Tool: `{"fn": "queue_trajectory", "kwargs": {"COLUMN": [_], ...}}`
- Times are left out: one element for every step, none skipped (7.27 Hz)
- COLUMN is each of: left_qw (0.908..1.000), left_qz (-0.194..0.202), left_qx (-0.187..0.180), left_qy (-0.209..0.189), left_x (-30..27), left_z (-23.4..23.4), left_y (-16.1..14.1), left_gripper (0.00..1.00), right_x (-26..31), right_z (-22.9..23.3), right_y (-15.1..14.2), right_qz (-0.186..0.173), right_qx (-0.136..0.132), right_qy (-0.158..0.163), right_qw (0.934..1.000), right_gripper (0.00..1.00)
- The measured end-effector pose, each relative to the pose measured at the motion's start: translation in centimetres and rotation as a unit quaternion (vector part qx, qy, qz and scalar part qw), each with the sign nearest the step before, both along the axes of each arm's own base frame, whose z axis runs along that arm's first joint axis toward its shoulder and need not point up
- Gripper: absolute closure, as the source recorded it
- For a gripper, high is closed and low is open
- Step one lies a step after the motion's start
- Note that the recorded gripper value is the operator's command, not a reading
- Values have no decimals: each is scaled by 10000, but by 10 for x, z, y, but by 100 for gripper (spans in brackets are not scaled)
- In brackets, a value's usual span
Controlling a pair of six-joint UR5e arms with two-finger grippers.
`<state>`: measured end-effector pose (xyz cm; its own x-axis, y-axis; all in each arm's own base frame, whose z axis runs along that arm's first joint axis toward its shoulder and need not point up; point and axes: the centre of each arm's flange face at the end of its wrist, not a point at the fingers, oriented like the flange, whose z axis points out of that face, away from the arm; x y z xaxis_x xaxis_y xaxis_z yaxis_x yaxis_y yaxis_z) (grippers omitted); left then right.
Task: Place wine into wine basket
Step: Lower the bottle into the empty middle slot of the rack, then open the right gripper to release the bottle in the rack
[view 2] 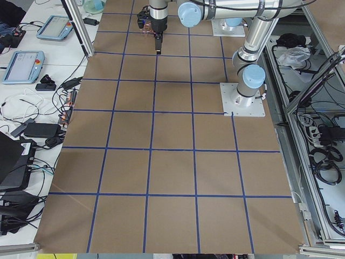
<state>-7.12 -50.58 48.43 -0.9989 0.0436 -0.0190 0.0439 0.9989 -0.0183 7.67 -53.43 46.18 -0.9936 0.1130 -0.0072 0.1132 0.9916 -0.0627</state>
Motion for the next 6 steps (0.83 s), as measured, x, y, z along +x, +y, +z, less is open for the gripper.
{"fn": "queue_trajectory", "kwargs": {"left_qw": [10000,10000,10000,10000,10000,10000], "left_qz": [1,4,6,8,9,9], "left_qx": [-2,-1,0,0,-2,-3], "left_qy": [-1,-1,0,0,-1,-1], "left_x": [0,0,1,1,1,1], "left_z": [0,0,0,0,-1,-1], "left_y": [0,0,0,-1,-1,-1], "left_gripper": [0,0,0,0,0,0], "right_x": [-1,-1,-2,-2,-2,-2], "right_z": [-9,-18,-30,-43,-53,-62], "right_y": [-5,-10,-11,-10,-10,-11], "right_qz": [9,51,126,178,195,193], "right_qx": [50,58,42,32,48,93], "right_qy": [0,5,18,25,28,24], "right_qw": [10000,10000,9999,9998,9998,9998], "right_gripper": [100,100,100,100,100,100]}}
